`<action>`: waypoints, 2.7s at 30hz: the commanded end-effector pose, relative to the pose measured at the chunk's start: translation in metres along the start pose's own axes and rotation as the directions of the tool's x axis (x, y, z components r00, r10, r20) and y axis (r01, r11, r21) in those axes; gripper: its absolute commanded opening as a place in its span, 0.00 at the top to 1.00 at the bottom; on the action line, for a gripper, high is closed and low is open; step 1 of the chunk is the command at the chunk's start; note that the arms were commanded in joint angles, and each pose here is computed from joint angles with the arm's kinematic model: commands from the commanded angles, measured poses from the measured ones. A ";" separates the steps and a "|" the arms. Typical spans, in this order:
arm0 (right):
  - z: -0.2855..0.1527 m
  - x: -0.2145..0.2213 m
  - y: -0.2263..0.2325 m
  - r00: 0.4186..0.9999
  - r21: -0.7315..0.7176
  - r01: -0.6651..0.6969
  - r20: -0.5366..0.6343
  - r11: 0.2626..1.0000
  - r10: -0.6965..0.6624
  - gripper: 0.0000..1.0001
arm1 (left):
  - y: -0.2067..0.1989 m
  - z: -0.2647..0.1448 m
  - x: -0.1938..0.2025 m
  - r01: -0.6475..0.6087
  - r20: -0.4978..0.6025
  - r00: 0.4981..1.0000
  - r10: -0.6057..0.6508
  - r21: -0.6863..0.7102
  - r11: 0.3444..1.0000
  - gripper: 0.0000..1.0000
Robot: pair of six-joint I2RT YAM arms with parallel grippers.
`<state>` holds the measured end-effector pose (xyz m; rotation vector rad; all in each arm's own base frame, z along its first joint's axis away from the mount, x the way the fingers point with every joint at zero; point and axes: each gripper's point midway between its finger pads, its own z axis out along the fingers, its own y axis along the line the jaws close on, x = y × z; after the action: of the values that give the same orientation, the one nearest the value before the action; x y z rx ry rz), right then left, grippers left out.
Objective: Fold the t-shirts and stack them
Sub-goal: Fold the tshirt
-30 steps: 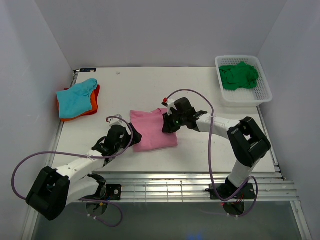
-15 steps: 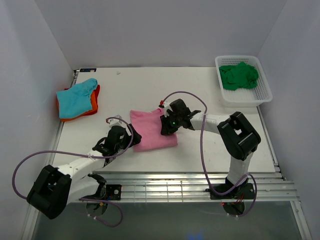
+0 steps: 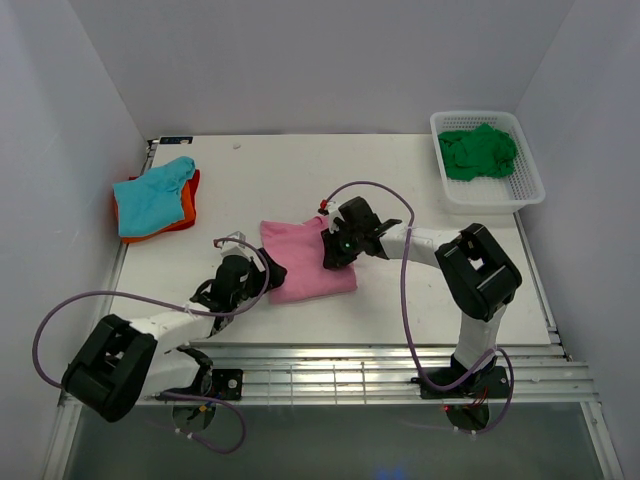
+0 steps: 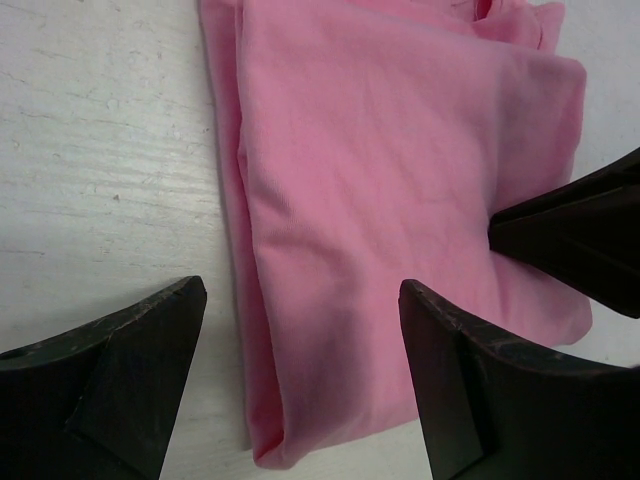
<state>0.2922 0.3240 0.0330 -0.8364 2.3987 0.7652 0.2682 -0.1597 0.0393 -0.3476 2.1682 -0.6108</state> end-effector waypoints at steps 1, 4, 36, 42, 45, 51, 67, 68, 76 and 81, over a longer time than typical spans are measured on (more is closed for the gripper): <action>-0.011 -0.011 -0.003 1.000 0.042 0.026 0.013 0.999 -0.027 0.76 | 0.014 0.001 0.021 0.004 -0.063 0.998 -0.005 -0.016 1.000 0.11; -0.011 -0.011 -0.003 1.000 0.042 0.024 0.010 0.999 -0.024 0.76 | 0.011 0.003 0.025 0.015 -0.076 0.997 -0.015 0.001 1.000 0.11; -0.009 -0.012 -0.001 1.000 0.027 0.025 0.007 0.999 -0.025 0.76 | -0.018 0.025 0.041 0.093 -0.160 0.985 -0.072 0.134 0.987 0.15; -0.008 -0.012 0.000 1.000 0.019 0.027 0.007 0.999 -0.027 0.76 | -0.028 0.033 0.049 0.091 -0.183 0.981 -0.063 0.154 0.984 0.16; -0.007 -0.012 0.000 1.000 0.015 0.027 0.007 1.000 -0.027 0.76 | -0.034 0.036 0.054 0.088 -0.192 0.980 -0.056 0.161 0.983 0.16; -0.006 -0.012 0.001 1.000 0.007 0.027 0.009 1.000 -0.027 0.76 | -0.042 0.040 0.059 0.084 -0.201 0.978 -0.049 0.173 0.981 0.16; -0.008 -0.013 0.006 0.999 -0.009 0.029 0.018 1.000 -0.029 0.77 | -0.042 0.054 0.073 0.061 -0.211 0.977 -0.029 0.147 0.987 0.20; -0.008 -0.012 0.006 0.999 -0.011 0.030 0.019 1.000 -0.029 0.77 | -0.042 0.055 0.073 0.057 -0.209 0.978 -0.026 0.145 0.988 0.28; -0.011 -0.011 0.009 0.999 -0.018 0.035 0.022 0.999 -0.035 0.77 | -0.037 0.069 0.083 0.032 -0.234 0.972 -0.003 0.123 0.992 0.66; -0.012 -0.011 0.009 0.999 -0.014 0.042 0.022 0.999 -0.042 0.77 | -0.037 0.073 0.081 0.008 -0.222 0.975 0.020 0.123 0.992 0.99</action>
<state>0.2935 0.3192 0.0349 -0.8496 2.4064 0.7348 0.3104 -0.2673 0.0246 -0.2496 2.1015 -0.9694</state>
